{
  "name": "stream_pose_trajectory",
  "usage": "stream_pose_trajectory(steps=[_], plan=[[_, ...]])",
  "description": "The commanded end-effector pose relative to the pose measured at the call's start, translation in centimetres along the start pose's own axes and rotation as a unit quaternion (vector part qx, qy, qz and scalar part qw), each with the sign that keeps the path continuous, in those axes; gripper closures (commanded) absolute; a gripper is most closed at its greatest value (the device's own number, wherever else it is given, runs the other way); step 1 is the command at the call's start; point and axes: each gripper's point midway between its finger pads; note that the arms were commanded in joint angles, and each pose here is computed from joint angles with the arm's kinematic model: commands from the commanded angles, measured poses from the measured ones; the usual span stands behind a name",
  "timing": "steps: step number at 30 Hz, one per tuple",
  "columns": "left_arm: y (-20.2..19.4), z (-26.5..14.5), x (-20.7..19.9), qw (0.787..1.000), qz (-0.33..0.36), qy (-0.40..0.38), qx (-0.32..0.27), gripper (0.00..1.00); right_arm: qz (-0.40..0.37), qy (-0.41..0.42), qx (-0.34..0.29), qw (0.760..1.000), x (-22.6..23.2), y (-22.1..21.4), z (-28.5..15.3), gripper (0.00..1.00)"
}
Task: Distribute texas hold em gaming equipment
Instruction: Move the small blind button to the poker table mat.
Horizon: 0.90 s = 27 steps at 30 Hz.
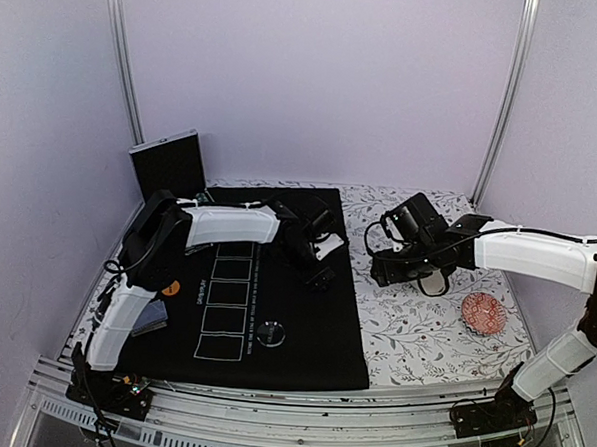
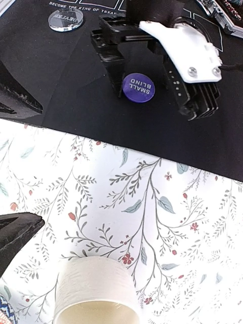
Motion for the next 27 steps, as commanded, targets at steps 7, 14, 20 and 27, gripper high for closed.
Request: stream_pose_trajectory(steps=[7, 14, 20, 27], plan=[[-3.0, 1.7, 0.7, 0.998, -0.01, 0.001, 0.057, 0.37, 0.014, -0.002, -0.005, 1.0, -0.6, -0.5, -0.8, 0.34], [-4.3, 1.7, 0.8, 0.997, -0.008, 0.006, 0.076, 0.48, 0.01, 0.002, -0.006, 1.0, -0.4, -0.4, -0.7, 0.34], [-5.8, 0.9, 2.1, 0.995, -0.027, 0.027, 0.091, 0.55, 0.011, 0.0, -0.006, 1.0, -0.5, -0.6, -0.8, 0.34], [-7.3, -1.4, 5.6, 0.992, -0.094, 0.044, 0.076, 0.59, 0.01, 0.002, -0.004, 1.0, -0.5, -0.8, -0.7, 0.34]])
Point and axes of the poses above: each gripper's point midway between its finger pads, its own z axis out along the fingers, its own x axis along the line the jaws close on, y = z × x, and after that the axes turned 1 degree about -z, right-handed
